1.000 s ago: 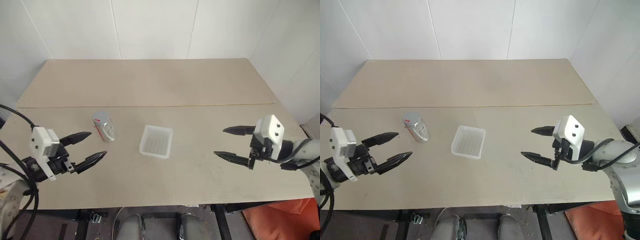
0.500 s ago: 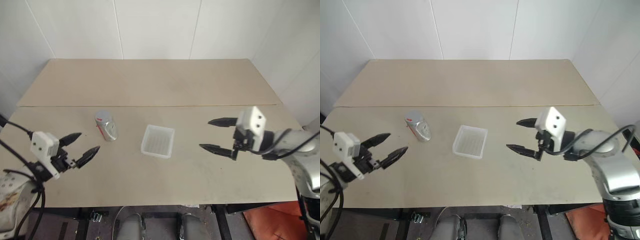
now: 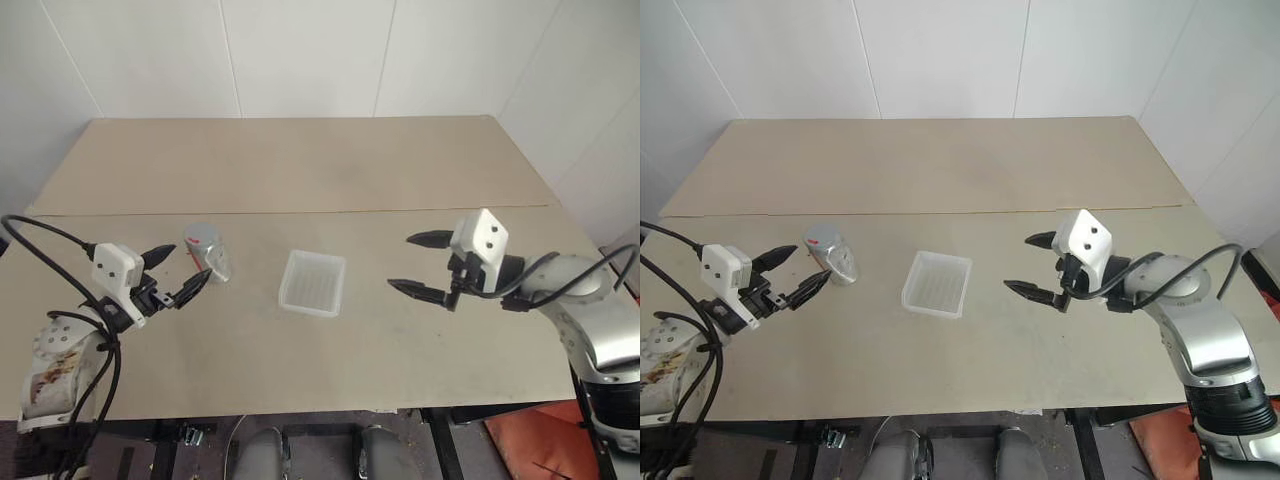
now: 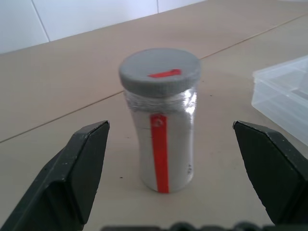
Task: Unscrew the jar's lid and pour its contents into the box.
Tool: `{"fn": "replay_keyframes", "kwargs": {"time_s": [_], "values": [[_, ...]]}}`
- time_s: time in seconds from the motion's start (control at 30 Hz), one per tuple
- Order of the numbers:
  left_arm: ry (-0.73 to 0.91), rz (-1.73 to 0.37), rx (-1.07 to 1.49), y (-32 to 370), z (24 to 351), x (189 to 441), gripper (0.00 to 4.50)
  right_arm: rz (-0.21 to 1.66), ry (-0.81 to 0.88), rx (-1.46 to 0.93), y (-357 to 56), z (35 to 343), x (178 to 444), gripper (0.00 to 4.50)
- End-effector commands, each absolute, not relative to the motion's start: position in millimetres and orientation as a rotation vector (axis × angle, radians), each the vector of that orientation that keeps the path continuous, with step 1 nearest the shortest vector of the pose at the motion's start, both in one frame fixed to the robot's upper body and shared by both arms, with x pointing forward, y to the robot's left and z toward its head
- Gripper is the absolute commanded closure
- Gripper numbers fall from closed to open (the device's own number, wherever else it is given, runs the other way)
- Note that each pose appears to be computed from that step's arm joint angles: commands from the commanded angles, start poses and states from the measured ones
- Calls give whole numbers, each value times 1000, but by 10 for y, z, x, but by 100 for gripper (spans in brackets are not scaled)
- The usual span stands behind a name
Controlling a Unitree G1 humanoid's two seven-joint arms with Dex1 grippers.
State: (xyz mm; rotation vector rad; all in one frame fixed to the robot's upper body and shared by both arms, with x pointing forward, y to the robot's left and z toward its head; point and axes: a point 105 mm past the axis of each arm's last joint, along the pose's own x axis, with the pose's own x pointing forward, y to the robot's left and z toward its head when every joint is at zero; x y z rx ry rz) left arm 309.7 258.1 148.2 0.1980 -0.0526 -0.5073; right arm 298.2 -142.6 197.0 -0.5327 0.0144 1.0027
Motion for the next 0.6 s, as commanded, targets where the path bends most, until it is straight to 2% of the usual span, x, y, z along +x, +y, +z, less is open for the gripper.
{"fn": "replay_keyframes", "kwargs": {"time_s": [0.03, 0.3, 0.6], "values": [[-108, -517, 194, 2520, 1557, 3176, 2, 1021, -44, -564, -1367, 2118, 2933, 0], [-125, -524, 188, 2418, 1428, 3405, 2, 1047, -52, -559, -1359, 2184, 2931, 0], [-197, -497, 158, 2364, 1471, 3659, 2, 1040, -47, -581, -1379, 2195, 2915, 0]]}}
